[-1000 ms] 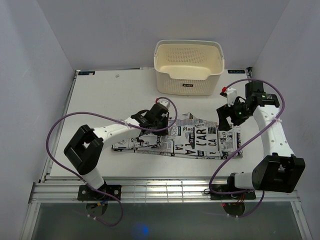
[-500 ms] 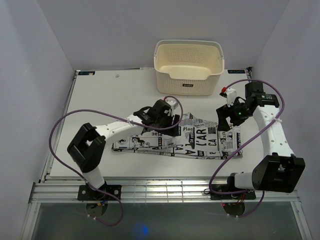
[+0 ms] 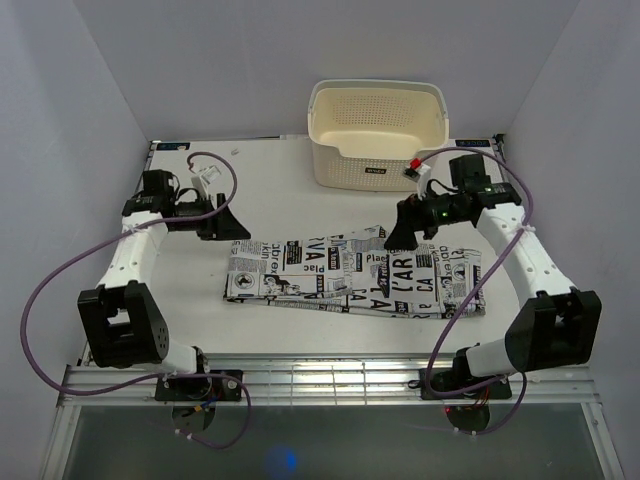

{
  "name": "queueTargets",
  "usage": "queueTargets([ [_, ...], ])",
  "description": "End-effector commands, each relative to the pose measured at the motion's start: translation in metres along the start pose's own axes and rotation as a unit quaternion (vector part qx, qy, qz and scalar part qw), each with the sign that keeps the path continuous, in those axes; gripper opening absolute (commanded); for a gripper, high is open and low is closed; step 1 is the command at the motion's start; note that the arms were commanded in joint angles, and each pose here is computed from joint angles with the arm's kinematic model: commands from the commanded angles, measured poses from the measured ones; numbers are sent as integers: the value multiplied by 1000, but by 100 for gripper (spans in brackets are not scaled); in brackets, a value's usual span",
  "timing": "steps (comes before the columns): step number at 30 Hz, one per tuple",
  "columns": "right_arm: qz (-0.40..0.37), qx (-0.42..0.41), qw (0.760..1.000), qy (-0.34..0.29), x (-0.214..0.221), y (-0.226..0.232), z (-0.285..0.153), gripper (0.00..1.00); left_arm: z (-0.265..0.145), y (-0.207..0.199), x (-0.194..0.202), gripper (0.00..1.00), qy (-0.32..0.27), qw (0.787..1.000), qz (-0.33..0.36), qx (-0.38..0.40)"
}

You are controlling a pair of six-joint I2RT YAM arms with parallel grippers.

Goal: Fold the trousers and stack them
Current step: Fold the trousers

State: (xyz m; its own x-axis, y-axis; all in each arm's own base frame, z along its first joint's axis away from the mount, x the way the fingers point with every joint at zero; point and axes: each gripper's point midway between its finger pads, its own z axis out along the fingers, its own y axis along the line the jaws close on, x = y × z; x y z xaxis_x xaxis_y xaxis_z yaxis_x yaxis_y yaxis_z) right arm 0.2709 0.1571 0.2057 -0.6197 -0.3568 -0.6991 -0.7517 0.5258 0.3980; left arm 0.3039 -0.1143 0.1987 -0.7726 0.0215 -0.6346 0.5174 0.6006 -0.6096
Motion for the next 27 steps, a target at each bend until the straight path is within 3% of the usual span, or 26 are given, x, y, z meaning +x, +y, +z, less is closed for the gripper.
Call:
queueTargets([
  [1, 29, -93, 994, -42, -20, 29, 33, 100, -15, -1, 28, 70, 11, 996, -66, 61],
  [2, 6, -104, 993, -55, -30, 34, 47, 96, -16, 4, 32, 69, 7, 995, -77, 68],
  [5, 44, -92, 993, -55, -29, 32, 82, 88, -19, 19, 44, 66, 13, 992, -110, 64],
  [13, 114, -43, 992, 10, 0, 4, 146, 75, -14, 43, 58, 68, 22, 991, -129, 23],
  [22, 116, -8, 993, 15, -3, -20, 187, 58, -13, 47, 68, 68, 25, 992, -124, 4],
  [27, 109, 7, 994, 14, -7, -29, 199, 57, -11, 50, 71, 68, 28, 992, -123, 3],
])
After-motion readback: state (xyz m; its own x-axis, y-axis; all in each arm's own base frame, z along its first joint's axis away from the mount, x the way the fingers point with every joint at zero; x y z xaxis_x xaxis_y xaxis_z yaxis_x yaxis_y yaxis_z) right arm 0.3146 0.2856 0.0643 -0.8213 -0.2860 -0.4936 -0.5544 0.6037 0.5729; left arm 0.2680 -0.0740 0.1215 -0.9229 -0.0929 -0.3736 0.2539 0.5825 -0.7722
